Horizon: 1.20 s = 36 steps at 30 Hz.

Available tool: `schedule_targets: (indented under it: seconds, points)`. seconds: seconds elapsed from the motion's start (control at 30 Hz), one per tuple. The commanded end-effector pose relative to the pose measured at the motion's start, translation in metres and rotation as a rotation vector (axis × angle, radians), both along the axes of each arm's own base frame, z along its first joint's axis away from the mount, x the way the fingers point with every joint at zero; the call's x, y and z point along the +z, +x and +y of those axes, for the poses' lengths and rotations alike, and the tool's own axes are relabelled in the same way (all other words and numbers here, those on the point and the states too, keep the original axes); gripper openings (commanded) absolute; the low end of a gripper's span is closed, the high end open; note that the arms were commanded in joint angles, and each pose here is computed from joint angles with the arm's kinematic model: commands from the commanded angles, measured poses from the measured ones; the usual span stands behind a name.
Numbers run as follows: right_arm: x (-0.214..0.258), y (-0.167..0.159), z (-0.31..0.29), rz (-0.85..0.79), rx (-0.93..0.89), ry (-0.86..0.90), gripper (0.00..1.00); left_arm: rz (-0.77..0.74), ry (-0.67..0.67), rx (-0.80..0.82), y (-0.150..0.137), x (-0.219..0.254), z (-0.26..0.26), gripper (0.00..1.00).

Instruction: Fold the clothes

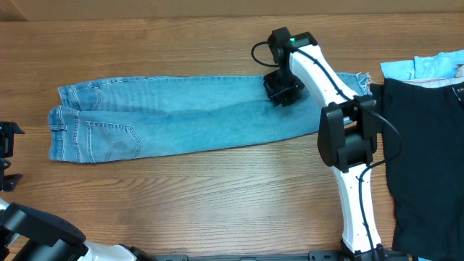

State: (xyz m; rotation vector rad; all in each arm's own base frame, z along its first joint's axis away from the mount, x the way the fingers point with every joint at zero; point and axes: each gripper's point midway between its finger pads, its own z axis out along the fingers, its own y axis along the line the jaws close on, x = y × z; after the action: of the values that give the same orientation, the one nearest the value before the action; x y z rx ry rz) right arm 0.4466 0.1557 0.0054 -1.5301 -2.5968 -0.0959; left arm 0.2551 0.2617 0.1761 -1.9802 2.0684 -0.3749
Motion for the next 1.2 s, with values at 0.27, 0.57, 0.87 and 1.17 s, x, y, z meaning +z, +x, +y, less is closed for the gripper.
schedule_targets:
  seconds: [0.27,0.57,0.87,1.17]
  points:
    - [0.086,0.05,0.001,-0.227,0.043,0.107,0.11,-0.019,0.011,0.005,0.001,0.008,-0.002,1.0]
    - [0.093,0.088,-0.009,-0.41,0.039,-0.054,0.2,-0.019,0.011,0.005,0.001,0.008,-0.002,1.0]
    - [0.159,0.087,-0.11,-0.481,0.184,-0.212,0.36,-0.019,0.011,0.005,0.001,0.008,-0.002,1.0]
    - [0.155,0.044,-0.22,-0.304,-0.002,-0.249,1.0,-0.019,0.011,0.005,0.001,0.008,-0.002,1.0]
